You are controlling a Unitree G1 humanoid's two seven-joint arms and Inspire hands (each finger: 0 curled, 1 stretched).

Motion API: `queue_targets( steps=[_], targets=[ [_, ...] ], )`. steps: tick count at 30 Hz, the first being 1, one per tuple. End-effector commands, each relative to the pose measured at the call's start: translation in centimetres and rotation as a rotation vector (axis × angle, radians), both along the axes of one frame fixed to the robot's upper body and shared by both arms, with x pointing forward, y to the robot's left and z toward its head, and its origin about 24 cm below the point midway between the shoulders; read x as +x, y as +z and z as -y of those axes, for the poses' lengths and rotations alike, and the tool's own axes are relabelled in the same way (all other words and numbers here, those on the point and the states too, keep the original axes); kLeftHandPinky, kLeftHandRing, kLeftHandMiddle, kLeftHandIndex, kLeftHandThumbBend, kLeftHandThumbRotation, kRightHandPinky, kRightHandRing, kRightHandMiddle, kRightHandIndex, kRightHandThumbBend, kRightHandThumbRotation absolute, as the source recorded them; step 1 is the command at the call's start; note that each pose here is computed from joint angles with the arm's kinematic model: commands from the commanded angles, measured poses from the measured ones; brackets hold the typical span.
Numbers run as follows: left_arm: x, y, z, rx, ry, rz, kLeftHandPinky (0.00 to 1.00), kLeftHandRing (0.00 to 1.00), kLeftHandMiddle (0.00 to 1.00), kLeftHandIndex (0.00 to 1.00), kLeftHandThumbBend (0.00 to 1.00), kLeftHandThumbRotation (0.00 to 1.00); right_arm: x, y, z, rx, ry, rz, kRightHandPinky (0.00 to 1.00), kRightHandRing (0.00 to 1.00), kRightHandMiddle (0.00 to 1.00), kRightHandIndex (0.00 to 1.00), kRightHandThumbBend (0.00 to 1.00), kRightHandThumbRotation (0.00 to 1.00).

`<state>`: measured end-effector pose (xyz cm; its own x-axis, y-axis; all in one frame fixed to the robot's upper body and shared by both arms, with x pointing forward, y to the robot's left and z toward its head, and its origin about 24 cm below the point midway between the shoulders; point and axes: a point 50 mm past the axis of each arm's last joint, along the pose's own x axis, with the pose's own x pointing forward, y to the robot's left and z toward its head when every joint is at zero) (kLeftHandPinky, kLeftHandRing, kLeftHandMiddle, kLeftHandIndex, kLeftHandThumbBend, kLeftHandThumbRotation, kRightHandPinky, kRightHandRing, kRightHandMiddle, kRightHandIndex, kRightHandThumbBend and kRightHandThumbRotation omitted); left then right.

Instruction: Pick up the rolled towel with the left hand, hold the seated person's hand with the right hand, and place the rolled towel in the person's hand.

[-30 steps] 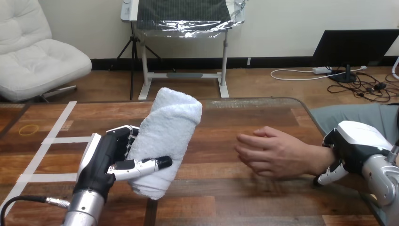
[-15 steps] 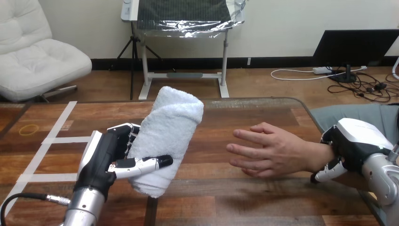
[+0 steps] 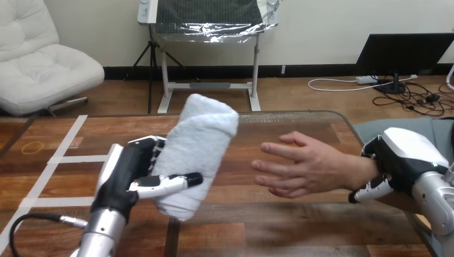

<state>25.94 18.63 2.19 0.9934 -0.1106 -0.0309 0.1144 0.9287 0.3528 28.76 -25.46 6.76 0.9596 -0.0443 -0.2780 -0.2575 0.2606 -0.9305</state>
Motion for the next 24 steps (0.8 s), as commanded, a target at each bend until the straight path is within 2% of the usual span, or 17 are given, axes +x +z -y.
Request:
queue_targets(
  steps=[1,13,19,24],
  targets=[
    [2.3,2.9,1.9,-0.001,-0.071,0.132,0.37,0.39,0.45,0.53,0.61,0.00,0.6,3.2,-0.7,0.051,0.020,0.126,0.17,0.25,0.35,0.39,0.69,0.00],
    [3.3,3.5,4.8,-0.030,-0.130,0.144,0.36,0.38,0.44,0.53,0.60,0.00,0.4,5.7,-1.3,0.049,0.026,0.179,0.14,0.22,0.31,0.37,0.67,0.00],
    [3.8,4.1,6.8,-0.056,-0.156,0.150,0.36,0.38,0.43,0.52,0.60,0.00,0.3,6.7,-1.7,0.051,0.030,0.197,0.13,0.20,0.29,0.37,0.66,0.00],
    [4.1,4.9,8.9,-0.088,-0.192,0.161,0.36,0.38,0.43,0.52,0.60,0.00,0.2,7.2,-1.8,0.054,0.042,0.215,0.12,0.19,0.28,0.37,0.66,0.00]
  ],
)
